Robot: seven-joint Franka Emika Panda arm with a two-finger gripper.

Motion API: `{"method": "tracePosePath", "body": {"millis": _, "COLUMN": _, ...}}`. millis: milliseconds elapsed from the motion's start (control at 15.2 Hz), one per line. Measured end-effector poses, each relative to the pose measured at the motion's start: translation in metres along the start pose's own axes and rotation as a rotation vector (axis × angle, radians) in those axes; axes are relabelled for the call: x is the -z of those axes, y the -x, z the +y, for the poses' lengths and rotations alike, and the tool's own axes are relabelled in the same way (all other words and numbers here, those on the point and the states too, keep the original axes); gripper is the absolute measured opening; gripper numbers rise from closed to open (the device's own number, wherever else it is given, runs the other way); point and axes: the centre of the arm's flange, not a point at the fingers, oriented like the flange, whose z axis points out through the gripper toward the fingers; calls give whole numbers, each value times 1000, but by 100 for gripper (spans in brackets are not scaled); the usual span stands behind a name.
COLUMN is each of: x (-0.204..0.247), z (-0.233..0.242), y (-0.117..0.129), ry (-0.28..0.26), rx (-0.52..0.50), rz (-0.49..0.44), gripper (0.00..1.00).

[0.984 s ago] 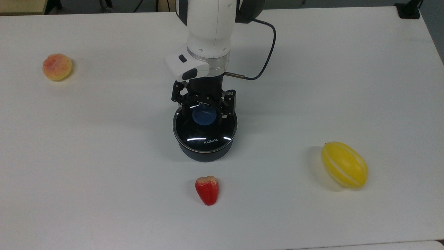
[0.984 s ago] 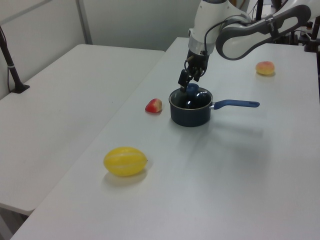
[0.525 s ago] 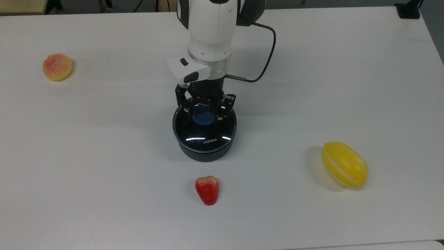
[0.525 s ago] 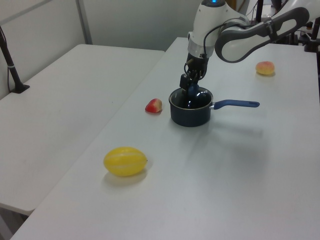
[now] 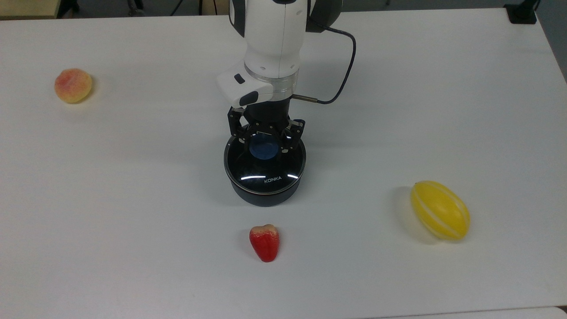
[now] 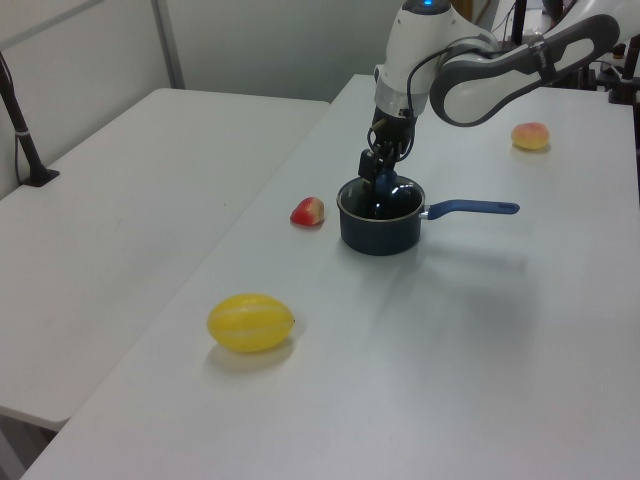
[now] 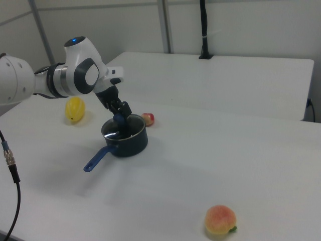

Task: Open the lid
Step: 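Close the gripper on the blue lid knob, then lift the glass lid off the saucepan and carry it beside the handle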

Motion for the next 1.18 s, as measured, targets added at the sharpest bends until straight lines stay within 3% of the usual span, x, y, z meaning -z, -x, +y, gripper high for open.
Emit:
{"method": "tracePosePath", "body": {"millis": 394, "x": 40, "z": 3, "y": -6, "ry": -16, "rx": -7, "rz": 50, "gripper": 66}}
{"method": "tracePosePath", "body": {"millis": 591, "x": 82, "z": 12, "y": 0, "ry": 10, "rx": 0, "rz": 9, "gripper": 66}}
{"method": "tracePosePath", "body": {"millis": 787, "x": 124, "z": 17, "y": 14, "ry": 3, "rx": 51, "rz": -36, "gripper": 66}}
{"method": "tracePosePath", "body": {"millis": 1181, "x": 179, "z": 37, "y": 74, "ry": -46, "rx": 263, "rz": -207, "gripper": 66}}
